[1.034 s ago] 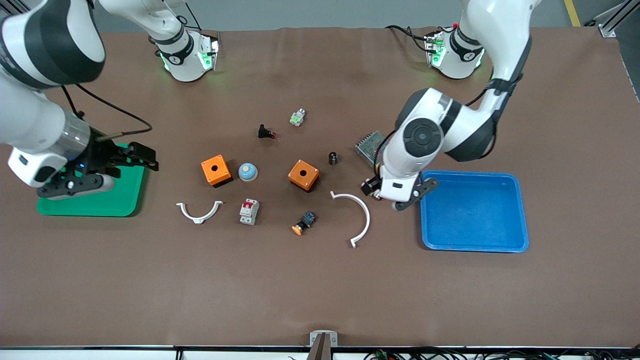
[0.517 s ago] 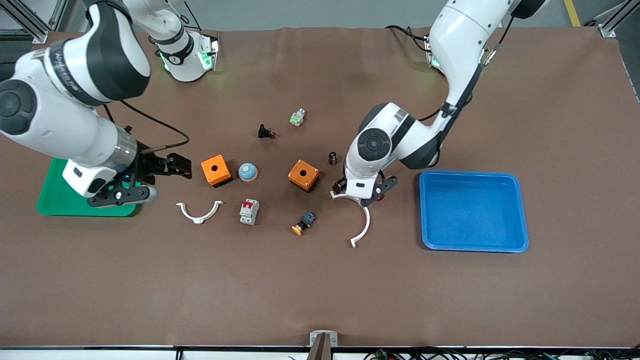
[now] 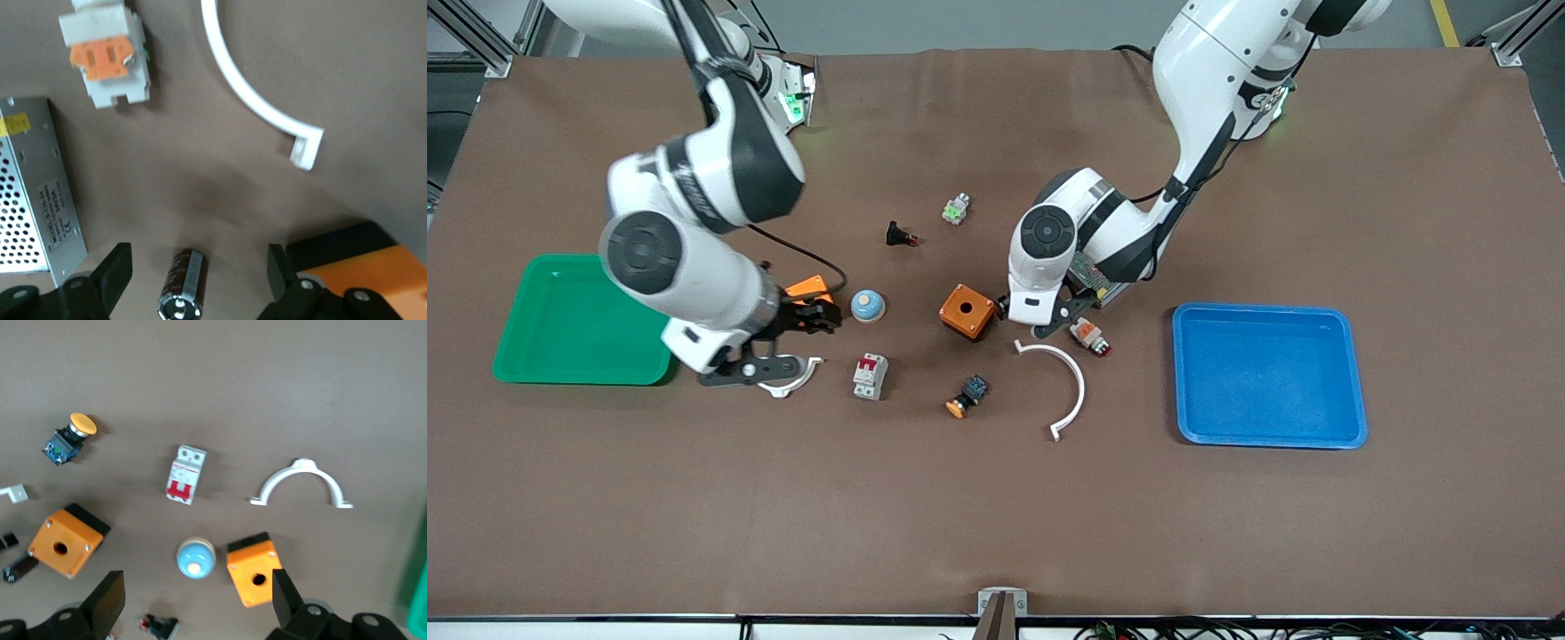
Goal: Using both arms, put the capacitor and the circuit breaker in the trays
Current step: 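Lower the left gripper over the capacitor while the right gripper lowers over the breaker, then close the left gripper on the capacitor while the right gripper grasps the breaker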
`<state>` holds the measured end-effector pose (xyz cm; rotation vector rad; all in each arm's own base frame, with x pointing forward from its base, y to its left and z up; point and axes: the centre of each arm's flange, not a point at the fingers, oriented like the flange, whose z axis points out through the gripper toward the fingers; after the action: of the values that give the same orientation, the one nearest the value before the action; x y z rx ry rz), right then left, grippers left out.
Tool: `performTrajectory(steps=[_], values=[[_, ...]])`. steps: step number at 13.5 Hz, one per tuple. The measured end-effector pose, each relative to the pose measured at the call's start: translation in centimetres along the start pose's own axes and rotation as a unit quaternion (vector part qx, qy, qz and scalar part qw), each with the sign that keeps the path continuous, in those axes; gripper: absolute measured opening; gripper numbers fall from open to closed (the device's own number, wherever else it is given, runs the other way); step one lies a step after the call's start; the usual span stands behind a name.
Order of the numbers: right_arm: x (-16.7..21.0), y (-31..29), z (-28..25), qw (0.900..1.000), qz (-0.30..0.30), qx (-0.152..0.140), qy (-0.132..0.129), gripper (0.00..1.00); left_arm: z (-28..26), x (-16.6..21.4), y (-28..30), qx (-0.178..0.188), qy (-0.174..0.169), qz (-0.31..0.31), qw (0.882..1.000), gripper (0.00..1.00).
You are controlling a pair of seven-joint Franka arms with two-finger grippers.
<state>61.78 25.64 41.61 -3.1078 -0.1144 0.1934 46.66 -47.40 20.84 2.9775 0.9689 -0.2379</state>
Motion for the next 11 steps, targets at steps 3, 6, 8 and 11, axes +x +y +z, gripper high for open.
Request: performTrajectory(steps=[3, 6, 8, 11], values=[[0.9, -1.9, 5.2, 0.999, 0.031, -0.005, 0.005, 0.99, 1.6, -0.7, -0.7, -0.002, 0.000, 0.001, 1.000, 0.89], [0.9, -2.7, 10.0, 0.998, 0.055, -0.005, 0.017, 0.99, 2.1, -1.1, -0.9, 0.000, 0.000, 0.002, 1.000, 0.85], [0.9, -2.2, 11.8, 0.998, 0.063, -0.007, 0.017, 0.99, 2.3, -2.0, -1.0, 0.002, 0.000, 0.005, 1.000, 0.82], [1.2, -1.9, 13.8, 0.998, 0.066, -0.011, 0.014, 0.99, 2.6, -2.8, -0.9, 0.004, 0.000, 0.002, 1.000, 0.80]])
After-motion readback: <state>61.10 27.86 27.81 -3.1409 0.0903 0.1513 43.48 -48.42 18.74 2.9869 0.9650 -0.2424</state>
